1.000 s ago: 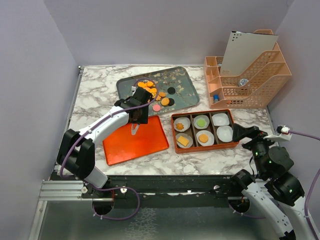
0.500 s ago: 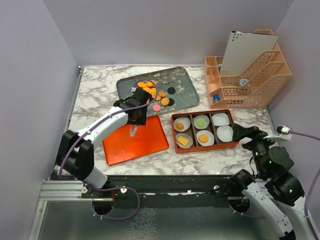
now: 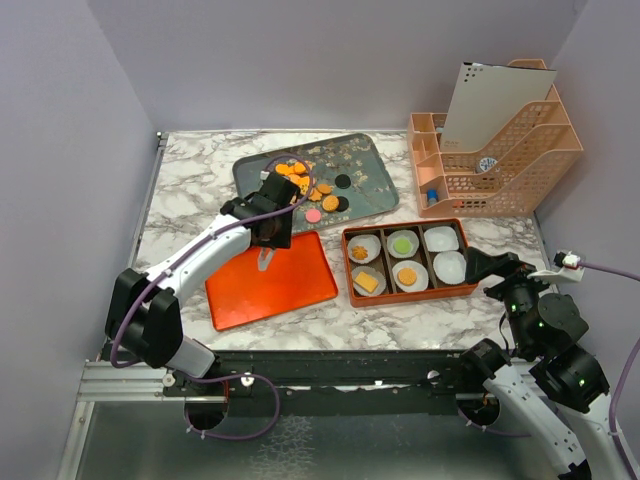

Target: Pack the cookies

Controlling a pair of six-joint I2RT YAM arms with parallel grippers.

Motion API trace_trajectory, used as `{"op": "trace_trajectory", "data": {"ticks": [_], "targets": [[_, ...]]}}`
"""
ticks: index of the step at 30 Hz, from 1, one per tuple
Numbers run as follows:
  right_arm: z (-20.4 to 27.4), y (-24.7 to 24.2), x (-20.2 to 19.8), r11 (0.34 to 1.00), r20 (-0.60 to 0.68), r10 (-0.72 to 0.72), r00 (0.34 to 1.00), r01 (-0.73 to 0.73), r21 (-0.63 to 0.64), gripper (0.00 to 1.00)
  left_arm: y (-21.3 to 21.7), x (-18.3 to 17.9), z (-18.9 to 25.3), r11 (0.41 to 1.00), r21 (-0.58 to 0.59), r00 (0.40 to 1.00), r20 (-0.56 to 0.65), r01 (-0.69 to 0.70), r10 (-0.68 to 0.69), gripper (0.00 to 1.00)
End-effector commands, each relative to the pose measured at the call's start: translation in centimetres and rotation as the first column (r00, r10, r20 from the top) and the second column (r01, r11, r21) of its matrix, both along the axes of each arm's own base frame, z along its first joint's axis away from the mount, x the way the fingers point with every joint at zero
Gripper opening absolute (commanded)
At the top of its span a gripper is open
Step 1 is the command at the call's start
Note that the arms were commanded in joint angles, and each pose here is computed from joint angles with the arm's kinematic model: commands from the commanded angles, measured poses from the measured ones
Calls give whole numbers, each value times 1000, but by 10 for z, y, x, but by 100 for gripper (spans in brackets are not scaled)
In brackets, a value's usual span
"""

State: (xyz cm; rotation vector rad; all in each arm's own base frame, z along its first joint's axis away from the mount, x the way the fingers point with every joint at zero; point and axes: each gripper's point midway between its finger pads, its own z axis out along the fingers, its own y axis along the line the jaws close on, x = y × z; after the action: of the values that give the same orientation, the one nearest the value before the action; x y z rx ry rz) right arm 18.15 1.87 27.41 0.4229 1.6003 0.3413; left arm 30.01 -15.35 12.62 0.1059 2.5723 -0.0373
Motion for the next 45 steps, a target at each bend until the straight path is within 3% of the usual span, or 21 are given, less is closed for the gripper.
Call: {"op": "trace_trajectory", "data": {"ticks": [1, 15, 24, 36, 45], "targets": [[-1, 1, 0, 1000, 7, 9, 1000, -9, -2, 100, -20, 5, 32, 994, -100, 997, 61, 50, -44, 14], [-1, 1, 0, 1000, 9, 11, 1000, -11, -2, 100, -118, -19, 83, 917, -255, 946, 181, 307, -267, 14], [0, 1, -1, 1000, 17, 12, 1000, -12, 4, 100, -192, -31, 92, 848, -284, 890, 237, 448, -391, 14], [1, 1, -2, 1000, 24, 16, 1000, -16, 5, 100, -280, -47, 64, 777, -234, 808, 249, 584, -533, 14], [2, 1, -3, 1000, 30, 15, 999, -15, 9, 100, -317, -45, 36, 753, -191, 775, 229, 629, -589, 16]]}}
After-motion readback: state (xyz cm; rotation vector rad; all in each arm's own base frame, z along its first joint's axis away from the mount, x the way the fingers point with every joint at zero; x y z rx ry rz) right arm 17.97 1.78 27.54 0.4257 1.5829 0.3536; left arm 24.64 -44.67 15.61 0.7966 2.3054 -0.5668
